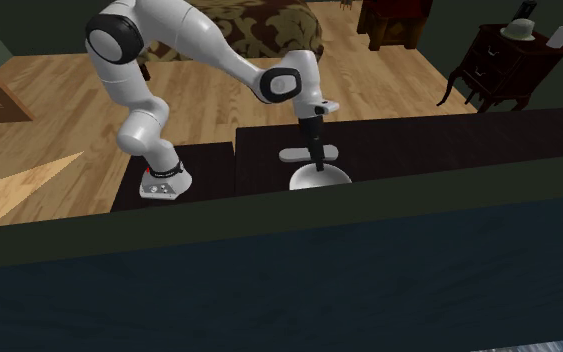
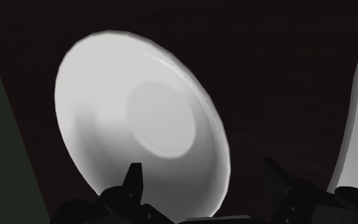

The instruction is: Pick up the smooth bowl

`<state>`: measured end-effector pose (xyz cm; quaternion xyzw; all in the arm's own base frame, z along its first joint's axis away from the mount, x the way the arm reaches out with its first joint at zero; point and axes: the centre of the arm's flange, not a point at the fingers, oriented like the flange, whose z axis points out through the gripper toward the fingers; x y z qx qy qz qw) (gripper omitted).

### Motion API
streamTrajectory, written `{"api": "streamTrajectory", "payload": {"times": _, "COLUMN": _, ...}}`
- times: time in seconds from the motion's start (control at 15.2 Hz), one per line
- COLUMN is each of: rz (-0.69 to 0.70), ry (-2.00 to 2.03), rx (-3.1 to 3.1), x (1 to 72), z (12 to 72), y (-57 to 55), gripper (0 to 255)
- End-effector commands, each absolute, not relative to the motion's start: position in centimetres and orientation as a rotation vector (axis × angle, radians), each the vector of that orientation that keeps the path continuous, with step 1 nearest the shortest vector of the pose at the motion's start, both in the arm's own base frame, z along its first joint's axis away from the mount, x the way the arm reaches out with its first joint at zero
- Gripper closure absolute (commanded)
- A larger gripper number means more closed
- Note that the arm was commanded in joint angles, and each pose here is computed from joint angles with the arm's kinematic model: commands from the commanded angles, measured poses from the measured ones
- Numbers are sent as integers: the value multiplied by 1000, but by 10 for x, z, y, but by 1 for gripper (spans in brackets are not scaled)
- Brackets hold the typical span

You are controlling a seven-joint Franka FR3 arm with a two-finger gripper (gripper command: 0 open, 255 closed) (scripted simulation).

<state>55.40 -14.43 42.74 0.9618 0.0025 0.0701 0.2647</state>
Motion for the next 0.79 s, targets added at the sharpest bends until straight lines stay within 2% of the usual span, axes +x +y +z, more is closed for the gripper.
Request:
{"api": "streamTrajectory", "payload": {"times": 0.0, "rz": 190, "ry": 8, "rx": 2597, "x": 554, "z": 416, "y": -143, "gripper": 0}}
{"api": "streamTrajectory", "payload": {"times": 0.33, "rz": 190, "ry": 8, "rx": 2597, "x": 554, "z": 397, "y": -143, "gripper": 0}}
{"api": "streamTrajectory", "payload": {"times": 0.4, "rz": 190, "ry": 8, "rx": 2597, "x": 554, "z": 397, "y": -143, "gripper": 255}}
{"api": "streamTrajectory", "payload": {"times": 0.73, "rz": 190, "ry": 8, "rx": 2597, "x": 554, "z": 397, "y": -143, "gripper": 255}}
